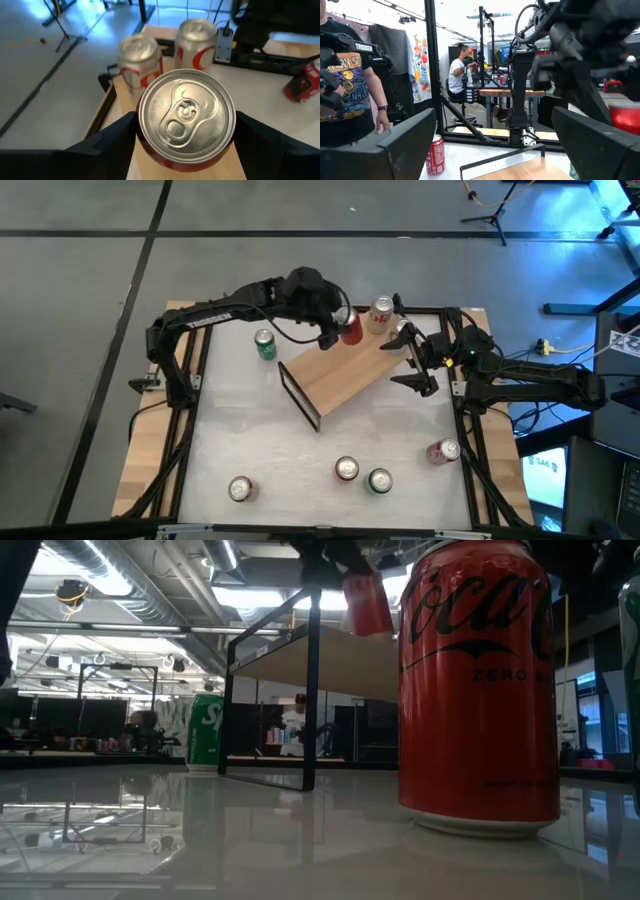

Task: Place canned beverage on shelf
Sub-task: Put the top red and black soda can on the shelf

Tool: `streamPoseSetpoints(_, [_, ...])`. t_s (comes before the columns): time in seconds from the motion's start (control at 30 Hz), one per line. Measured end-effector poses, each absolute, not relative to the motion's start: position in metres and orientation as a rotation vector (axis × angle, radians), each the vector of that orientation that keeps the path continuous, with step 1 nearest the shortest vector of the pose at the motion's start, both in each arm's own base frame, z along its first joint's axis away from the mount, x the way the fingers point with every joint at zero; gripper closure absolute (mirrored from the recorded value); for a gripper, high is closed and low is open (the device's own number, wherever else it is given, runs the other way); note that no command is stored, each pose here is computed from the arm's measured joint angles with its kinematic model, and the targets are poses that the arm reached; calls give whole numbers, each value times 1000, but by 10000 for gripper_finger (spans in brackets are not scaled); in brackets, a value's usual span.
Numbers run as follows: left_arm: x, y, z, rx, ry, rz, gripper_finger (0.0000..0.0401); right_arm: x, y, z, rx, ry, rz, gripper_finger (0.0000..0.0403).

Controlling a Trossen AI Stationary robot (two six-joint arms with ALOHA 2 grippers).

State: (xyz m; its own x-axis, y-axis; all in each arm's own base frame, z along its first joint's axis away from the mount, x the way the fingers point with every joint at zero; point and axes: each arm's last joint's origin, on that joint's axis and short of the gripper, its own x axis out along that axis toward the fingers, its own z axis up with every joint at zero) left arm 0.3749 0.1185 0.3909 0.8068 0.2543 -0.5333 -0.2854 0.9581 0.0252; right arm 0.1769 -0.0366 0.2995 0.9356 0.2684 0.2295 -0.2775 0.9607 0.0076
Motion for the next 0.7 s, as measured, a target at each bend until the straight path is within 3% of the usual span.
streamPoseSetpoints(0.7, [401,140,354,-101,608,318,132,178,-37,297,48,-203,276,10])
